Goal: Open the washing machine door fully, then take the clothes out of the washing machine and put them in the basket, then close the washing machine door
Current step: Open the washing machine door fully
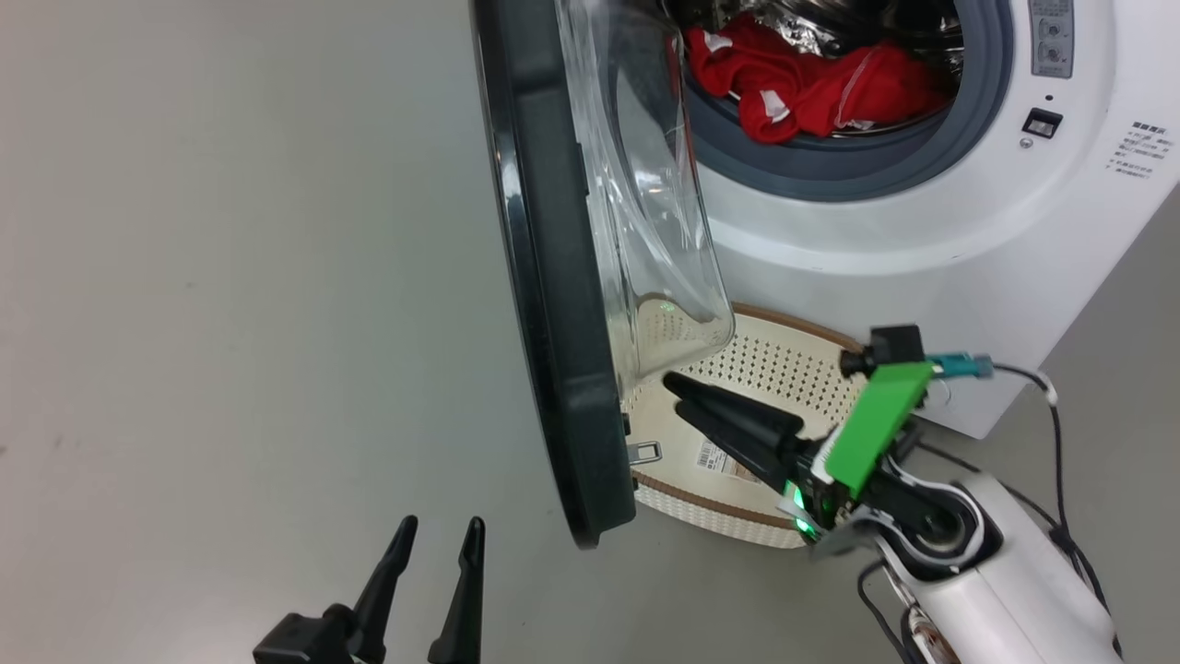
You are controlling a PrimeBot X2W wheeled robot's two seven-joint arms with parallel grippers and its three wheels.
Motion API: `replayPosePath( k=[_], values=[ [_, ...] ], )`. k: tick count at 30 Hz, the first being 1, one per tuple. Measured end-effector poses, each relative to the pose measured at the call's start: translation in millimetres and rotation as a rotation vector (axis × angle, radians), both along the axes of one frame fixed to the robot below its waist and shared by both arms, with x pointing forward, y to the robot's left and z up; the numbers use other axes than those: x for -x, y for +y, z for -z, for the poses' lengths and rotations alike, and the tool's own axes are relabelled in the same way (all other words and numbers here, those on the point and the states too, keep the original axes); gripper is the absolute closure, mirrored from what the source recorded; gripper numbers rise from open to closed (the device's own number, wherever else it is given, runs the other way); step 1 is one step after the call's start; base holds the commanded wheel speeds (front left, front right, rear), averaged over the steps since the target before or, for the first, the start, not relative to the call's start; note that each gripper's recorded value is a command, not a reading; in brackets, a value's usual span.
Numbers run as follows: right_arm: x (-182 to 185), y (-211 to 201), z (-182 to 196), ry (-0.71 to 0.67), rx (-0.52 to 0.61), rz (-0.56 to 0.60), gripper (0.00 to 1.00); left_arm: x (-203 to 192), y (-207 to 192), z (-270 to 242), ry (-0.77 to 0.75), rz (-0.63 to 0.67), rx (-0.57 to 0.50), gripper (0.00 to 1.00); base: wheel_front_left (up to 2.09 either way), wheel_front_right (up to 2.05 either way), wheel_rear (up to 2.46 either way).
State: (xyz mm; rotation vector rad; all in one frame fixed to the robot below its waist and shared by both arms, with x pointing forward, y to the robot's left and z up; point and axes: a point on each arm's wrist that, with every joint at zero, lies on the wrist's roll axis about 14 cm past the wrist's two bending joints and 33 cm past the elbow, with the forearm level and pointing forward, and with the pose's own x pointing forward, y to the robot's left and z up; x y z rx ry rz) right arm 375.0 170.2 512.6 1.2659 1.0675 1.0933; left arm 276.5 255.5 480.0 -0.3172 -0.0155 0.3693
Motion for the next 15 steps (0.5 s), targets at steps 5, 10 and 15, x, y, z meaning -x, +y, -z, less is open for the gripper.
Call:
replayPosePath(
  k=[5,10,15],
  values=[
    [-1.3,-20.0,20.8,0.020,0.057,0.068,0.00,0.8,-2.4,0.7,-0.001,0.016,-0.004,0.00,0.00,0.00,0.00],
    [-0.2,-42.0,40.6,0.058,0.100,0.138,0.00,0.0,-2.9,0.5,-0.006,0.026,-0.008,0.00,0.00,0.00,0.00],
    [-3.7,-64.6,57.4,0.081,0.142,0.215,0.00,-3.0,-3.7,0.9,-0.006,0.034,-0.007,0.00,0.00,0.00,0.00]
  ],
)
